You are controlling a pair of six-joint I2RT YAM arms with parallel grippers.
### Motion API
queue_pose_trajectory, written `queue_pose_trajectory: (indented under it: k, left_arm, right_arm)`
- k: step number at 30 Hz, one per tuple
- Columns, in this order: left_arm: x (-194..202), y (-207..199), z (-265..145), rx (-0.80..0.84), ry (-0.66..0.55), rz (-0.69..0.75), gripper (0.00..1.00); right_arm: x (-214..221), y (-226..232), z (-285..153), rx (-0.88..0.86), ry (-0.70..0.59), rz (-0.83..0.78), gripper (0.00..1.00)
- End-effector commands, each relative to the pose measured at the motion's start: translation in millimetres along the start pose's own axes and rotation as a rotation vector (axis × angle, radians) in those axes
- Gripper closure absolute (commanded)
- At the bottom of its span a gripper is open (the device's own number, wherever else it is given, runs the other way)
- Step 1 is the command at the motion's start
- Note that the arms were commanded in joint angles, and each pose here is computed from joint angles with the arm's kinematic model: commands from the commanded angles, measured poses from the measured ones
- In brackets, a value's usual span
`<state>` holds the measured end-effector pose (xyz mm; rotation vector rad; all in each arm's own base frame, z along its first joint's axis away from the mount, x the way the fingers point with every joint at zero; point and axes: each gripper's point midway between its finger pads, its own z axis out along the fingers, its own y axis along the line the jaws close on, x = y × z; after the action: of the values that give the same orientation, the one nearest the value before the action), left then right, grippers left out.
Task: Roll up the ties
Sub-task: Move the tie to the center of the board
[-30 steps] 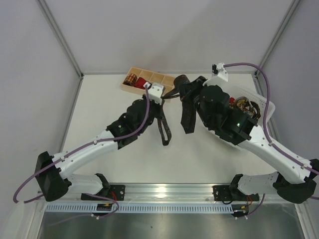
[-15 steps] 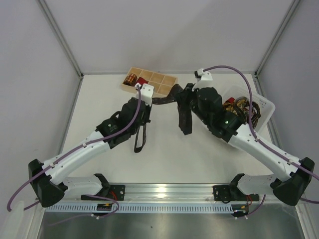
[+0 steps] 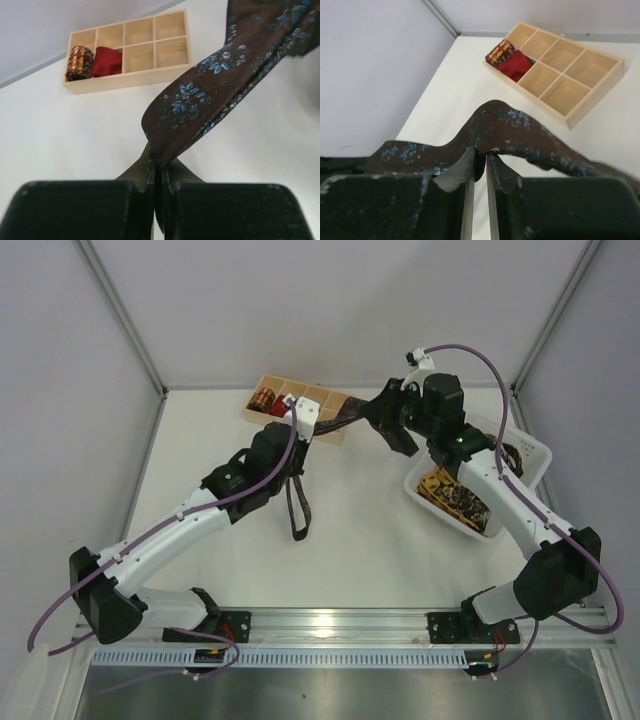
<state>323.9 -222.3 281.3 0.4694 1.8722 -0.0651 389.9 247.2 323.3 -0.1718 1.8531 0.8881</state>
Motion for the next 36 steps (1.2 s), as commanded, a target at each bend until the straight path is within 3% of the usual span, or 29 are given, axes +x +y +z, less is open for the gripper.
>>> queue_pose_trajectory:
  k: [1, 6, 11, 15, 18, 22, 25, 28, 36]
  left_arm:
    - [19.6, 58.7, -14.9, -0.211, 0.095, 0.03, 1.0]
    - [72.2, 61.5, -13.3, -0.224, 0.247, -0.004, 1.0]
    - [92.8, 54.8, -7.3, -0.195, 0.333, 0.053, 1.0]
    - [107.6, 46.9, -1.6, -0.159, 0.397, 0.092, 0.99]
    - [123.8, 37.5, 0.3, -0.12, 0.457, 0.098, 0.99]
    - [140.9, 31.6, -2.1, -0.099, 0.502, 0.084, 0.99]
    - [144.9, 33.3, -7.7, -0.108, 0.508, 0.066, 1.0]
    - [143.8, 34.3, -13.0, -0.109, 0.489, 0.038, 1.0]
    - [152.4, 25.5, -18.0, -0.068, 0.513, 0.0, 1.0]
  right_arm:
    - [-4.1, -24.9, 8.0, 0.128, -0.073, -0.055, 0.82]
    - [86.8, -42.5, 13.4, 0.206, -0.001, 0.062, 0.74]
    - [187.4, -62.4, -1.0, 0.281, 0.121, 0.265, 0.72]
    - [232.2, -62.6, -13.4, 0.293, 0.256, 0.325, 0.56]
    - [235.6, -65.6, -24.2, 0.313, 0.29, 0.317, 0.43]
    - [207.2, -65.9, -29.3, 0.292, 0.243, 0.282, 0.35]
    - [188.9, -50.0, -16.6, 0.2, 0.228, 0.273, 0.41]
    - [188.6, -29.5, 7.5, 0.105, 0.264, 0.259, 0.57]
    - [240.3, 6.8, 51.7, -0.014, 0.447, 0.268, 0.89]
